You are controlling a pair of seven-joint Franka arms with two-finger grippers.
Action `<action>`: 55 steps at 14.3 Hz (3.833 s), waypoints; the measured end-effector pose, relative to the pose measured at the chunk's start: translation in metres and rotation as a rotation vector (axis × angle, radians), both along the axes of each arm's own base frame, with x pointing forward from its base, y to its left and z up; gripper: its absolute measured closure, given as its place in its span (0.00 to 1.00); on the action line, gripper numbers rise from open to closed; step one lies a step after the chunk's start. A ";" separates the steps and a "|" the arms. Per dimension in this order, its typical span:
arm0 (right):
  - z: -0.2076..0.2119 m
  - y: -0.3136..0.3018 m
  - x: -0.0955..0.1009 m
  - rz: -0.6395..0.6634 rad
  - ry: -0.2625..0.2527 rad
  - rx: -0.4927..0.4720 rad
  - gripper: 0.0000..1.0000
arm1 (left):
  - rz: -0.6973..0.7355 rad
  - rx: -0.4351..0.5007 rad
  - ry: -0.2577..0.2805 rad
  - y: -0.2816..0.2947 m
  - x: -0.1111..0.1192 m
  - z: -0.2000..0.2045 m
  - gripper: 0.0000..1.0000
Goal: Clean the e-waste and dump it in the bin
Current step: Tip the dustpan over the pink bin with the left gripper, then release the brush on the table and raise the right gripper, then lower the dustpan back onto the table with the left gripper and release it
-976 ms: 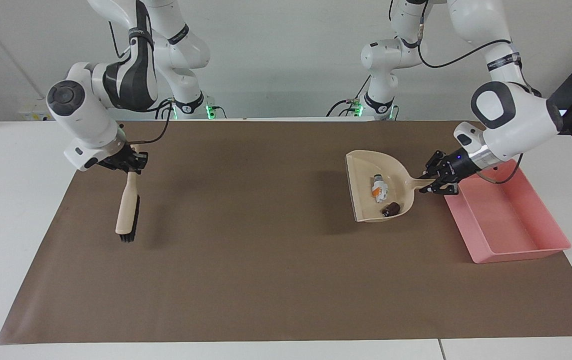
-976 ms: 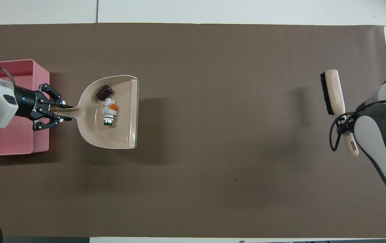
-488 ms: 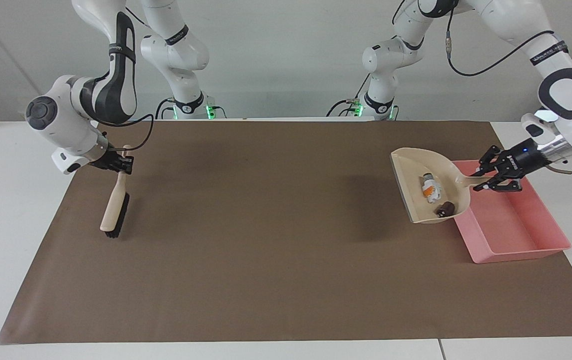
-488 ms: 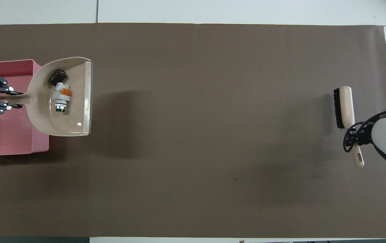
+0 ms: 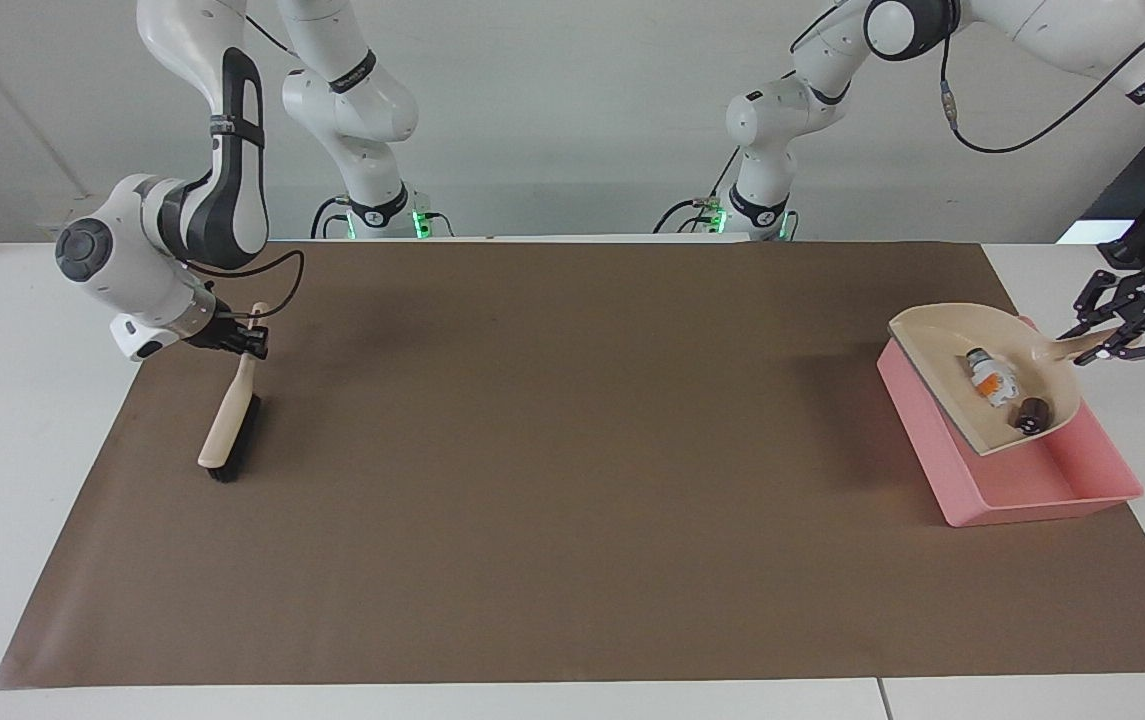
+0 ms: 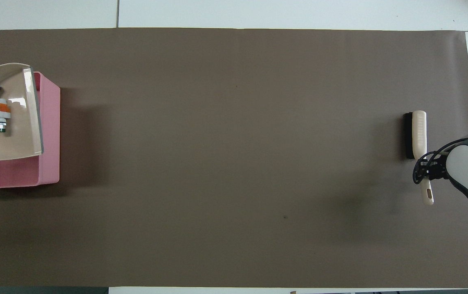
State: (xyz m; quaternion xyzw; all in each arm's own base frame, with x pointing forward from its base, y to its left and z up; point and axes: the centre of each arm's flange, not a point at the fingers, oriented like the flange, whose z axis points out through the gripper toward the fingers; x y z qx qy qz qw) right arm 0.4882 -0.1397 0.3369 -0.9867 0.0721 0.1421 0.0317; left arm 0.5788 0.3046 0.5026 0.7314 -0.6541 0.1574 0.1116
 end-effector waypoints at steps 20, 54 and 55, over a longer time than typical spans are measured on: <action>0.089 0.050 0.056 0.198 -0.266 -0.050 0.00 | -0.134 0.986 0.094 -0.064 0.055 0.082 0.67; 0.271 0.131 0.062 -0.035 -0.218 -0.150 0.00 | -0.204 0.398 0.118 -0.256 0.024 0.045 0.67; 0.271 0.134 0.061 -0.031 -0.217 -0.150 0.00 | -0.214 0.376 0.128 -0.272 0.025 0.030 0.67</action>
